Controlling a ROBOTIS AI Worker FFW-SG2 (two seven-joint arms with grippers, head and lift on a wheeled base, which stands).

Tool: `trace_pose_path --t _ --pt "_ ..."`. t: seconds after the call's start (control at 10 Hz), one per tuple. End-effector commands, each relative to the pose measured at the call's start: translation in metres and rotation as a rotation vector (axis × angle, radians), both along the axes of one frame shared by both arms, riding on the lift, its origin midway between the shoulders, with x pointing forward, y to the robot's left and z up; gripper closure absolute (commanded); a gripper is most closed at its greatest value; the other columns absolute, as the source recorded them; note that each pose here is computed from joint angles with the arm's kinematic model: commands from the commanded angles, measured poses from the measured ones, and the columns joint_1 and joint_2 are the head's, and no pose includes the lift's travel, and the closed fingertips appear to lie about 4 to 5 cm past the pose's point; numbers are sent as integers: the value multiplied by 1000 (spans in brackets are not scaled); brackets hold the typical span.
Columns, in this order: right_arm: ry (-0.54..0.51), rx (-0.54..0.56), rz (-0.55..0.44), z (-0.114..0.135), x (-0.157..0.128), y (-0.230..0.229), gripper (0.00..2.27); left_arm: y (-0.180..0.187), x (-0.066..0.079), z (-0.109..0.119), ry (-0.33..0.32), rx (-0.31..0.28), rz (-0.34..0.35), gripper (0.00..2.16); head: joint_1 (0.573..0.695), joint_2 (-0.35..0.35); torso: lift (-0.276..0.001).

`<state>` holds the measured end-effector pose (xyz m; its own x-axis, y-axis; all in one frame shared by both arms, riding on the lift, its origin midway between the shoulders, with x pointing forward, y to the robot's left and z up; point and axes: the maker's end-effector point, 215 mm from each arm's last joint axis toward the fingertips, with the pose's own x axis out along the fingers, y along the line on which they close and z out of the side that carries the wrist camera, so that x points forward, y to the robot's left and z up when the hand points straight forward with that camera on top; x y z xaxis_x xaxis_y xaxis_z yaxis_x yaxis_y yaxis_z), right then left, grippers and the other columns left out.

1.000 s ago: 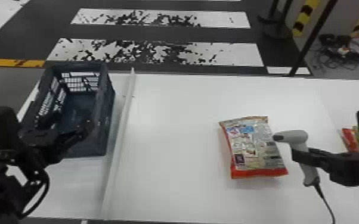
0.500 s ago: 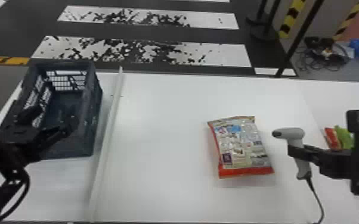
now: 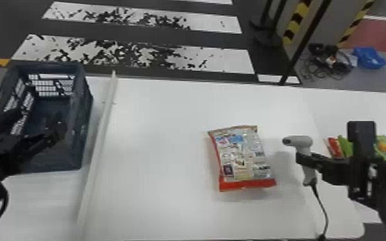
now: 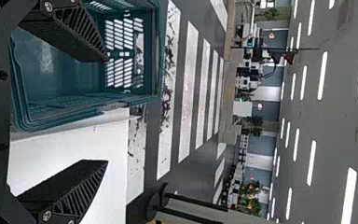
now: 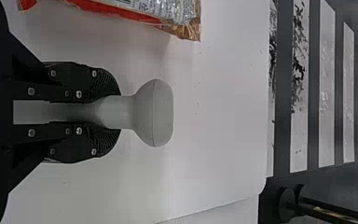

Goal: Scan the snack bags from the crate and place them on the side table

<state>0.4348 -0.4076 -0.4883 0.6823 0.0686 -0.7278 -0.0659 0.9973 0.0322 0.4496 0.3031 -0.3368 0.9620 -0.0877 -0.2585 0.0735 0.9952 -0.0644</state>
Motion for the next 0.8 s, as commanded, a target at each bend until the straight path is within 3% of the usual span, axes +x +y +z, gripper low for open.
trace_pose_path --t 0.0,0.2,0.6,0.7 --pt "4 -7 -6 -9 4 -6 2246 -4 1 1 -2 14 3 100 695 -130 -94" --pt "16 -14 -9 -19 7 -11 2243 -6 2 3 -8 15 0 100 695 -142 -94" --pt "29 -25 -7 -29 10 -10 2233 -5 9 22 -107 35 -2 103 695 -151 -94" --pt "18 -36 -8 -29 13 -11 2142 -6 10 23 -116 36 -3 103 695 -150 -94"
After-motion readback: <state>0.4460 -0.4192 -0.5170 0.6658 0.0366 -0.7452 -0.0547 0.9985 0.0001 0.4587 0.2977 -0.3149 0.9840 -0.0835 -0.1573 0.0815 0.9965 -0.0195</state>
